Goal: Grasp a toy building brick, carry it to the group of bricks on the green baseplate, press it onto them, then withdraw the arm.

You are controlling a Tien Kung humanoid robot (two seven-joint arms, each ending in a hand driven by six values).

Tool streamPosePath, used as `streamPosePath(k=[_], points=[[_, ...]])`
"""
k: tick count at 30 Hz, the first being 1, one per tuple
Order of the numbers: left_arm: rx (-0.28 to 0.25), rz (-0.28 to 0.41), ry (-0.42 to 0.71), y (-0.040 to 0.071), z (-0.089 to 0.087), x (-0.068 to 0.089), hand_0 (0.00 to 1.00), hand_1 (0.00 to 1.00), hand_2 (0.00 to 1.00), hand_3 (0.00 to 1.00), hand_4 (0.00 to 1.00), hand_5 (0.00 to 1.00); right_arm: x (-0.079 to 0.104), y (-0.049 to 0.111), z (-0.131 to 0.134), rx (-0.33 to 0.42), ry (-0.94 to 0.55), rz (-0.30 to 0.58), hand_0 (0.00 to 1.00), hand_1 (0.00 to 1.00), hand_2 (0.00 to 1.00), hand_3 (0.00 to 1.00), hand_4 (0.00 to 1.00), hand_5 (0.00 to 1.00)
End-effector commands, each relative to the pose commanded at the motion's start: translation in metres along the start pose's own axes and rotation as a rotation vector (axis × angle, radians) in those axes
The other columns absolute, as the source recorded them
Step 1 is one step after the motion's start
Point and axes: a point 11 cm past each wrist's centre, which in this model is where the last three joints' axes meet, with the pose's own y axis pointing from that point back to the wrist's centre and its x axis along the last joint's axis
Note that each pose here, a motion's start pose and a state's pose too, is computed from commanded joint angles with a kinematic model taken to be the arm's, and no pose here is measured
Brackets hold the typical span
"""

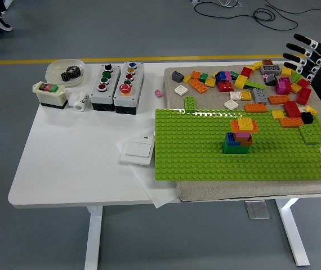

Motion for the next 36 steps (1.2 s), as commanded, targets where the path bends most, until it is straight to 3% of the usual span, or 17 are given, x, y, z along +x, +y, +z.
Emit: streamPosePath(k=[19,36], points=[[0.029,-0.022,-0.026,-0.007,-0.009,-0.024,0.863,0.842,0.809,0.613,0.695,0.607,0.066,0.026,0.005,0.017,0.014,0.203,0.945,0.848,0.850,0.864,0.998,0.998],[0.039,-0.023,-0.057,-0.010,-0.012,-0.038,0.871,0.845,0.821,0.615,0.696,0.609,0.085,0.040,-0.003,0.032,0.005,0.249,0.953,0.847,0.848,0.859,0.998,0.998]])
